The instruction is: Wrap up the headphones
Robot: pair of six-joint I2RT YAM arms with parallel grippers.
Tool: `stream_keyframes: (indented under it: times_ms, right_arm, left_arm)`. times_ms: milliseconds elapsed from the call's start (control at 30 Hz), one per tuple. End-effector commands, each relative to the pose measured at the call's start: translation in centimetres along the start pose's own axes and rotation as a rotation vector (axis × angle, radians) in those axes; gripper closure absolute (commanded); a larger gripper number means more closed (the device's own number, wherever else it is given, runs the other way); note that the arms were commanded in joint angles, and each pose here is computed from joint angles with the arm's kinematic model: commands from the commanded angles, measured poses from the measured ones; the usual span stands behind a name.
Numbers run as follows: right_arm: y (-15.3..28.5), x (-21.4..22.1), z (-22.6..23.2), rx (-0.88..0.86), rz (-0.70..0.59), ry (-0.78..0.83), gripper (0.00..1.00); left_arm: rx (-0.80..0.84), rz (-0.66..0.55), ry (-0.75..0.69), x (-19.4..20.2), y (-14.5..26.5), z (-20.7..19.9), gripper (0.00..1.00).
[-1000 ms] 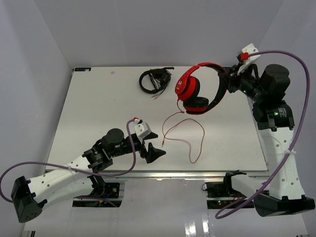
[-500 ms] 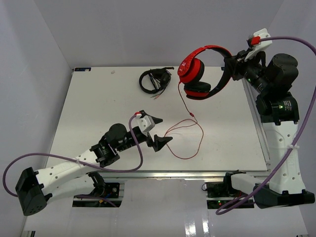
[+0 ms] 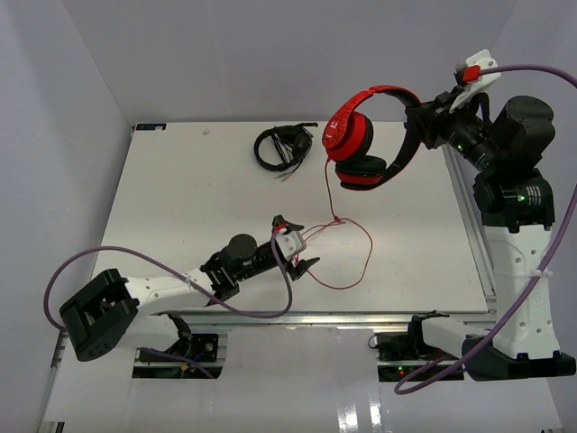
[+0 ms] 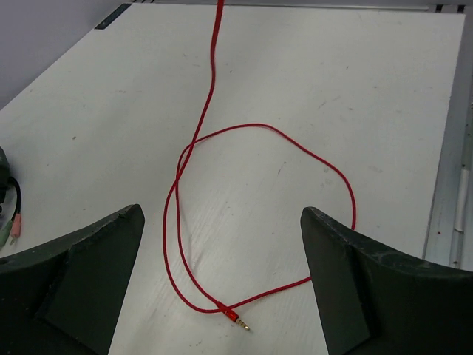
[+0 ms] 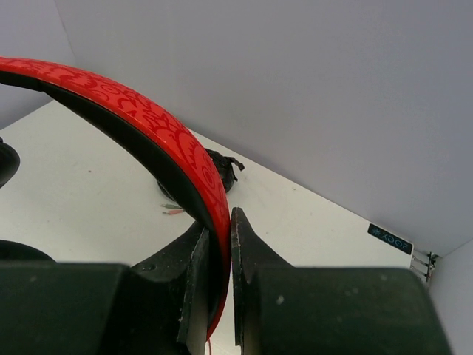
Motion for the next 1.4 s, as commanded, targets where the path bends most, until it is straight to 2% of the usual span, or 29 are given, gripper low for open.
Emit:
stream_keyframes:
  times_ms: [0,167,467,633,800,1100,1200,1367]
  right_arm:
    - [2.3,-3.5,2.1,-0.067,-0.118,0.010,0.92]
    - [3.0,-3.5,2.9,-0.110,-0.121,-0.003,0.92]
    - [3.8,-3.3,3.9,-0.164,-0.121,-0.049,0.92]
    - [4.1,-3.6,4.1,-0.161,-0.133,-0.042,0.92]
    - [4.3,-3.8,4.4,-0.182,-0.137,-0.061,0.92]
    - [5.0,-5.0,4.9,-0.184,-0.172,-0.070,0.92]
    - [5.4,-5.6,5.0,-0.179,-0.191,-0.069,0.92]
    - [5.8,-6.0,4.8,-0.150,-0.210,-0.057,0.92]
  left_arm:
    - [-0.060,-0.065,-0.055,-0.6,-1.7,1.6,0.02]
    - [-0.053,-0.047,-0.056,0.6,-3.5,2.0,0.02]
    - [0.019,-0.101,-0.034,0.6,-8.2,2.1,0.03]
    - [0.105,-0.159,0.014,0.6,-8.3,0.8,0.10]
    - [0.145,-0.127,0.042,1.9,-8.0,-0.1,0.21]
    - [0.177,-0.115,0.070,3.0,-8.7,-0.8,0.23]
    - [0.176,-0.118,0.075,3.1,-9.0,-0.7,0.30]
    - [0.178,-0.108,0.084,3.3,-8.8,-0.8,0.60]
Point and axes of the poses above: each gripper's point midway between its finger pads, its own y axis back along the fingers, its own z axis along the line the jaws close on, x = y × z, the point moved 8 cm from there along y, back along the fingers, and after that the axes turned 8 degrees about -y, right-handed, at the moved point
